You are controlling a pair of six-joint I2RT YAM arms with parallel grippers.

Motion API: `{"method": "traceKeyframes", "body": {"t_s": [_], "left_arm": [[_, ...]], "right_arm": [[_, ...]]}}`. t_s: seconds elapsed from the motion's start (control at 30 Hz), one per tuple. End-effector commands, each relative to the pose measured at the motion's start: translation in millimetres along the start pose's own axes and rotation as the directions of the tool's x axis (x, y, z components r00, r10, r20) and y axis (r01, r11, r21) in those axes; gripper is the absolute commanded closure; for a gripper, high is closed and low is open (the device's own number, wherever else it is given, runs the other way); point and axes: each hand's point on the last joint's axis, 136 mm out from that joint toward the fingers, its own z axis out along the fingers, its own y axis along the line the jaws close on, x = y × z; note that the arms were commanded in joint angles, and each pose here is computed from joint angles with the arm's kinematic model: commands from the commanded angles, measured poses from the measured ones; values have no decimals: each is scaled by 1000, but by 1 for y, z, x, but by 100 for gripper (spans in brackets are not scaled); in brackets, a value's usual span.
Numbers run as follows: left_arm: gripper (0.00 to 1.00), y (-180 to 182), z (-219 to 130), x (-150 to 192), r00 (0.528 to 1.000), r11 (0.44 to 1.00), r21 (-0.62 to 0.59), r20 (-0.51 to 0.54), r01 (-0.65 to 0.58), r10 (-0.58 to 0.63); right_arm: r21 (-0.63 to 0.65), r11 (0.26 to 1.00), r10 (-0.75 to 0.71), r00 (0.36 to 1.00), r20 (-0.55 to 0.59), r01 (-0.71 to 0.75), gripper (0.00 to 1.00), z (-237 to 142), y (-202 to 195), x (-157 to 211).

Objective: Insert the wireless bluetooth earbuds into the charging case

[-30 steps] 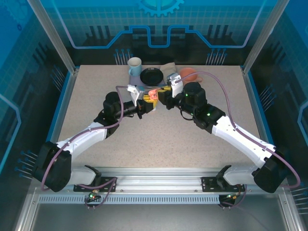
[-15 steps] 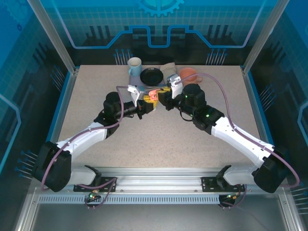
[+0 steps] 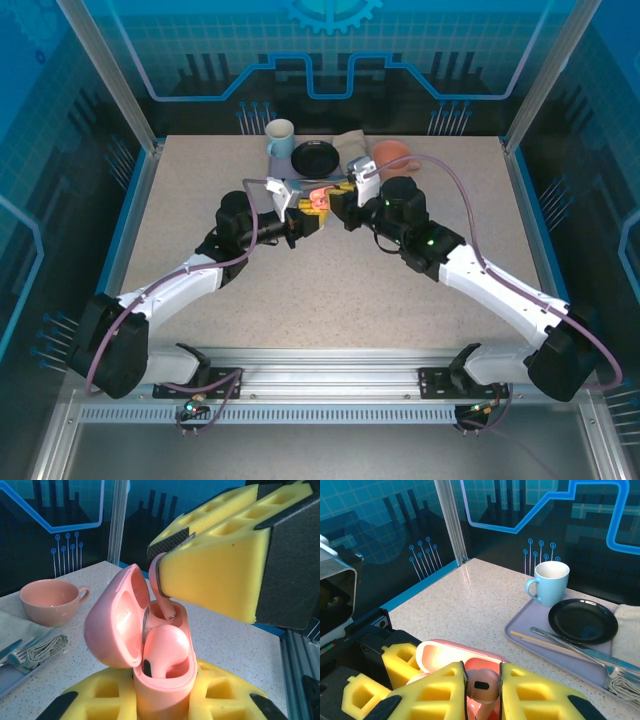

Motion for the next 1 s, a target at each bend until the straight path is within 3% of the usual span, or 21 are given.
{"method": "traceKeyframes", "body": {"t_s": [0.0, 0.6, 0.97], "left_arm": [[100, -6, -1, -32, 995, 998, 8, 86, -58, 57], [100, -6, 0, -41, 993, 998, 8, 104, -55, 54], [100, -6, 3, -33, 996, 999, 21, 83, -36, 34]], "right_arm": [[-12, 999, -30, 1000, -7, 30, 82, -7, 4, 5], [-16, 992, -128, 991, -31, 127, 81, -7, 19, 15], [27, 1000, 4, 999, 38, -5, 82, -13, -4, -21]]}}
